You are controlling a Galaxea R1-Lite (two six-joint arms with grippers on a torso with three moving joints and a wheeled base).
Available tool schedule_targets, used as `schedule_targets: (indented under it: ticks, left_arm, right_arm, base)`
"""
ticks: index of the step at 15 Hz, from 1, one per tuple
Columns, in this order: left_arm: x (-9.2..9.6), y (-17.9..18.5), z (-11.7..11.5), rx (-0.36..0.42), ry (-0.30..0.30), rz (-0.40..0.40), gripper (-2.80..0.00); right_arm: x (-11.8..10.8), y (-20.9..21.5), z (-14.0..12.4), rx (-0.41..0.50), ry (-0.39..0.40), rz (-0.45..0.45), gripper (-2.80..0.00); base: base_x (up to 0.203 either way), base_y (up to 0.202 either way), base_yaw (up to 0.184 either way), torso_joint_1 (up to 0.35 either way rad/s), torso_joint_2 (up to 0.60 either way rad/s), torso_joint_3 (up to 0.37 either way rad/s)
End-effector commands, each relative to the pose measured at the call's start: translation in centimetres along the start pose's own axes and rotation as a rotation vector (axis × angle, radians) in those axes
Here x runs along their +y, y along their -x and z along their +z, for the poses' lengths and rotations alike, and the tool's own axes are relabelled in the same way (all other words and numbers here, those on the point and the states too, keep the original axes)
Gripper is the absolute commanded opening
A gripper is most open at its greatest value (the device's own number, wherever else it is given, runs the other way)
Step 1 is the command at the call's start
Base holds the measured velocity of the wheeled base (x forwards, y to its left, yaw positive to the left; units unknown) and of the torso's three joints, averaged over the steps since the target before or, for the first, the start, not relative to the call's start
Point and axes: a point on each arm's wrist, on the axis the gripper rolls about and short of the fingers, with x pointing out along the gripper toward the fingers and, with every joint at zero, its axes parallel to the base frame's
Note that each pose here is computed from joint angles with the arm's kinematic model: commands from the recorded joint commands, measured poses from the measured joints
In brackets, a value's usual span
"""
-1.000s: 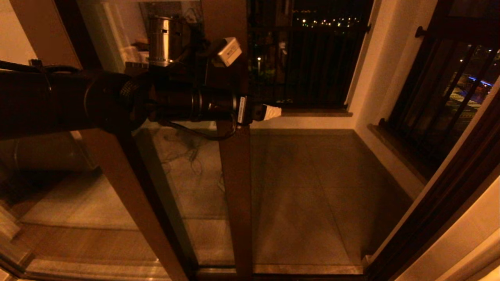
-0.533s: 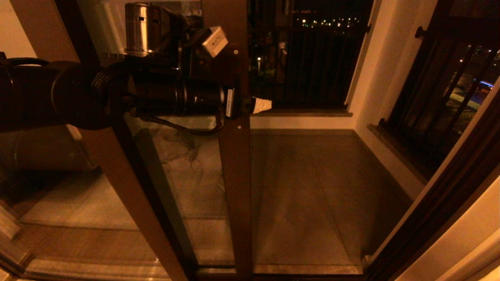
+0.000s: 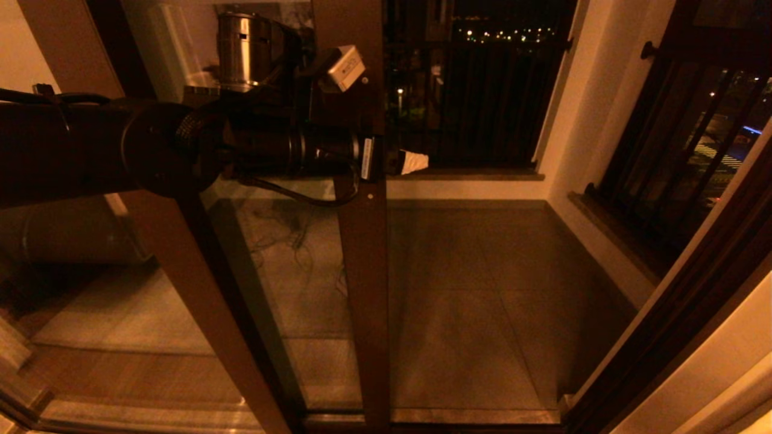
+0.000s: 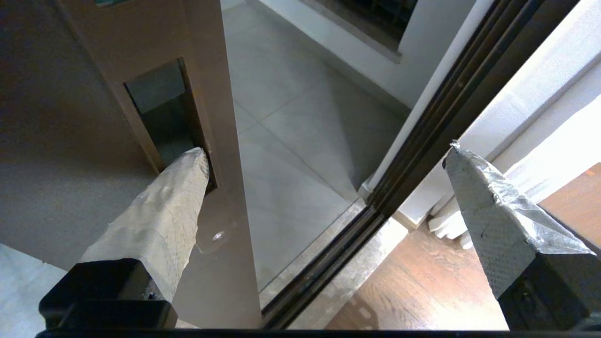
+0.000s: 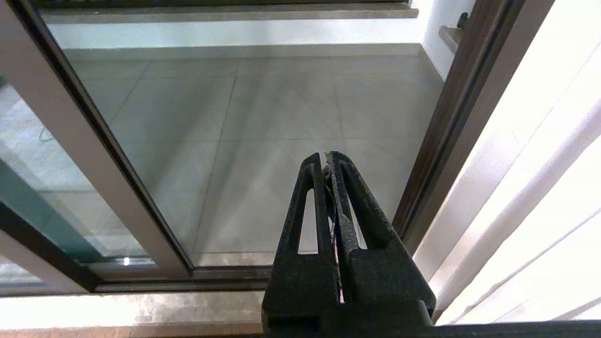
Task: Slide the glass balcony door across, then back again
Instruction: Close the slid door
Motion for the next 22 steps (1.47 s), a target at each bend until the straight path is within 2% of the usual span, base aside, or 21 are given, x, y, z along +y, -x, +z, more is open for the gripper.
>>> schedule_targets:
  ticks: [1,6,9,11,14,22]
  left_arm:
    - [0.1,-0.5,-0.1,0.002,-0.001,-0.003,0.0]
    - [0.2,-1.0,0.1,-0.009,-0.001,-0.018,0.0]
    - [0.1,-1.1,0.1,-0.009,0.016,-0.065,0.0]
    - [-0.1,-0.9,0.2,-0.01,0.02,-0.067,0.0]
    - [-1.3,-0.8,0.4,-0.012,0.013,-0.087,0.0]
    - [-2.1,-1.8,0.4,-0.013,0.007,-0.09,0.0]
  right_arm:
    - [0.0,0.0,0.0,0.002,0.0,0.001,-2.8]
    - [0.0,0.0,0.0,0.002,0.0,0.001,-2.8]
    - [0.0,0.0,0.0,0.001,0.0,0.001,-2.8]
    - [0.0,0.0,0.0,0.001,0.0,0.001,-2.8]
    - [0.0,0.0,0.0,0.001,0.0,0.001,-2.8]
    - [0.0,0.0,0.0,0.001,0.0,0.001,-2.8]
  base:
    - [0.0,0.0,0.0,0.0,0.0,0.0]
    - [0.0,0.0,0.0,0.0,0.0,0.0]
    - [0.0,0.0,0.0,0.0,0.0,0.0]
    - [0.0,0.0,0.0,0.0,0.0,0.0]
    - [0.0,0.0,0.0,0.0,0.0,0.0]
    - [0.0,0.0,0.0,0.0,0.0,0.0]
